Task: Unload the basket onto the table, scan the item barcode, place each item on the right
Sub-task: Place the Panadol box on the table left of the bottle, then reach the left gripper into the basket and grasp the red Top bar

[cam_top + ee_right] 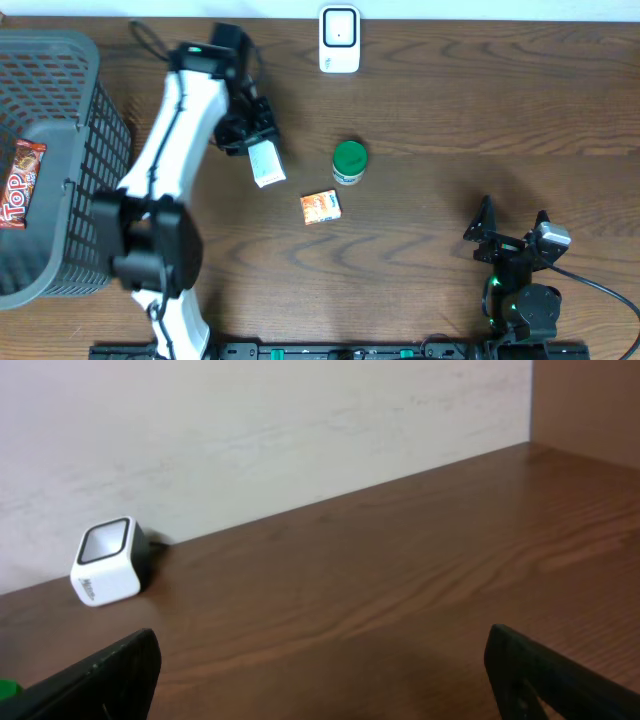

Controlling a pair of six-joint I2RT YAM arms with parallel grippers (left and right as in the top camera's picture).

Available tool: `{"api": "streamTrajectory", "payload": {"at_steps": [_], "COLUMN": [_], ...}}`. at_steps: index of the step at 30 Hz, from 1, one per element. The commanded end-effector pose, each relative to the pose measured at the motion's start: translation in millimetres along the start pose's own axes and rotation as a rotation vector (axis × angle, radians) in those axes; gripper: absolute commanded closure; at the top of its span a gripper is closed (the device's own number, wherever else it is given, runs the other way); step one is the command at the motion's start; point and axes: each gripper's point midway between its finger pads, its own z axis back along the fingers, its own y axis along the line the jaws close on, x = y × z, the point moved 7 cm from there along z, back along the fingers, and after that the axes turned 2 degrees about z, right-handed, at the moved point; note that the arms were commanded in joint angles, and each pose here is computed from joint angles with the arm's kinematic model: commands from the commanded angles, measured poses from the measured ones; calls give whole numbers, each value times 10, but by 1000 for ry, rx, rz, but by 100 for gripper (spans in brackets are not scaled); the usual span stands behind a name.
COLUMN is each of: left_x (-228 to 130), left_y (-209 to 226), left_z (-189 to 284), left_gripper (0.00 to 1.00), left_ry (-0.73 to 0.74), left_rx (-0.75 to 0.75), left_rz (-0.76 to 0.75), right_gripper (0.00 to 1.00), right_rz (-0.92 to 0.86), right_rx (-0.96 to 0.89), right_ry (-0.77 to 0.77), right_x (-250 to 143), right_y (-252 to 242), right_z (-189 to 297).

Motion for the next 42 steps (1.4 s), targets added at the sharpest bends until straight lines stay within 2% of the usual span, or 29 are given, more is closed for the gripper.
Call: {"api": "streamTrajectory", "payload": {"at_steps": [1,9,13,15,18,20,24,27,30,32,34,37,40,42], "left_x": [117,166,105,108,160,195,168,58,-128,-259,-359,-441,-417,-331], "left_y": [-9,-134,-70,-87,-195,-326,-529,-394,12,453,886,1544,2119,2360], "left_z": [-407,-1287,-1480,-1411,-1050,-615,557,1503,2342,2777,3016,3104,2899,2726], "left_gripper": [48,48,48,41,19,4,2,2,2,2,2,2,2,3], "left_ry": [-66,-72,-55,-61,-124,-206,-470,-729,-985,-1140,-1223,-1231,-1123,-1038], "left_rx": [199,211,226,221,195,141,11,-19,14,72,114,118,120,141], "left_rz": [-59,-77,-62,-65,-103,-162,-279,-233,-107,79,289,635,954,1035], "right_gripper": [1,1,1,1,1,1,1,1,0,1,1,1,1,1], "right_rz": [13,13,13,13,13,13,13,13,13,13,13,13,13,13], "right_rx": [8,8,8,8,8,8,8,8,8,8,8,8,8,8], "right_ry": [3,3,3,3,3,2,2,2,2,3,3,3,2,2], "right_x": [-11,-11,-11,-11,-11,-10,-10,-10,-10,-11,-11,-11,-10,-10], "right_y": [12,12,12,12,12,12,12,12,12,12,12,12,12,12], "right_z": [2,2,2,2,2,2,2,2,2,2,2,2,2,2]}}
